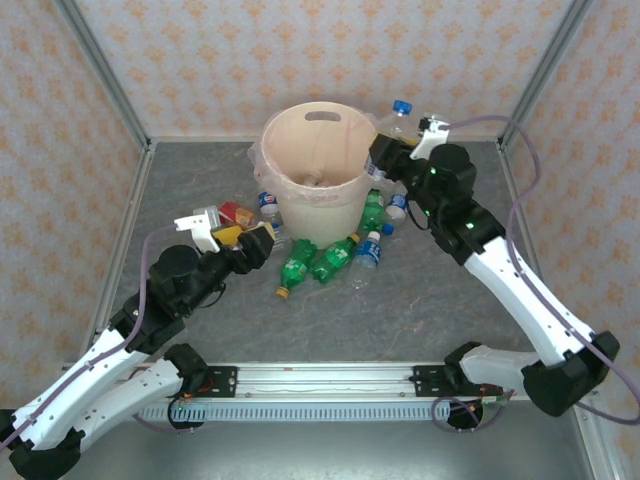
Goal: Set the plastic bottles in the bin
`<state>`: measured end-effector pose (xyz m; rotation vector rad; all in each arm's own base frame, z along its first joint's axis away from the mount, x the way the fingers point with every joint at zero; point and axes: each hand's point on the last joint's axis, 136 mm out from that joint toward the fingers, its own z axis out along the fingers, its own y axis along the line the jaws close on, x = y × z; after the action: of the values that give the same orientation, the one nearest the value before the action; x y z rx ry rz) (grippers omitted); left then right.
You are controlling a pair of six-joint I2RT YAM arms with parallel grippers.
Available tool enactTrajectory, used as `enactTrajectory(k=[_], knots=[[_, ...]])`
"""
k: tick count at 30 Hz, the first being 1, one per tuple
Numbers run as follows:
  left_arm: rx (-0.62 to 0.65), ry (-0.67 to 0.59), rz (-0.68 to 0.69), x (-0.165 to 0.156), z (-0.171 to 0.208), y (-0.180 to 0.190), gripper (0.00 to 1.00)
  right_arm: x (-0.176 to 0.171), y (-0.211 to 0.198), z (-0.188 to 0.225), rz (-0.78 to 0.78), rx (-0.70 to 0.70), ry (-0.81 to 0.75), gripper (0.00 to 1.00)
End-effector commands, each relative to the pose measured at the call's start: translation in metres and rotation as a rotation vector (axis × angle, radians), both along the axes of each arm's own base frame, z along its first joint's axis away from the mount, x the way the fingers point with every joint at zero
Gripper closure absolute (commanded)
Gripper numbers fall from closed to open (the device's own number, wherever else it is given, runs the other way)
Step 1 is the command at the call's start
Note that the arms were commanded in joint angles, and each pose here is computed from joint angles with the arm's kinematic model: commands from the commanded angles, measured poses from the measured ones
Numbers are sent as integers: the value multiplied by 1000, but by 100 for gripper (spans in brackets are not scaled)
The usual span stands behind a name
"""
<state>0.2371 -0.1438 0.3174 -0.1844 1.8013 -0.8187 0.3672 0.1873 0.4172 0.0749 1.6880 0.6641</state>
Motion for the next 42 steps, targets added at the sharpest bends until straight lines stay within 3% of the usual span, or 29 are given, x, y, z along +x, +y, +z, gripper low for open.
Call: enactTrajectory(k=[1, 14, 23, 34, 42], knots=[[-6, -10, 0, -3, 10, 2, 1, 16, 6, 22, -52, -33, -82, 51], [27, -12, 11, -5, 14, 7, 1, 64, 32, -1, -93, -150, -38, 49], [34, -6, 20, -4, 12, 7, 1, 55, 30, 5, -78, -148, -47, 0], [65, 21, 71, 6, 0, 11, 1, 12, 7, 25, -59, -85, -93, 0], [97, 77, 82, 16, -32, 5, 1, -31, -8, 8, -1, -17, -68, 0]])
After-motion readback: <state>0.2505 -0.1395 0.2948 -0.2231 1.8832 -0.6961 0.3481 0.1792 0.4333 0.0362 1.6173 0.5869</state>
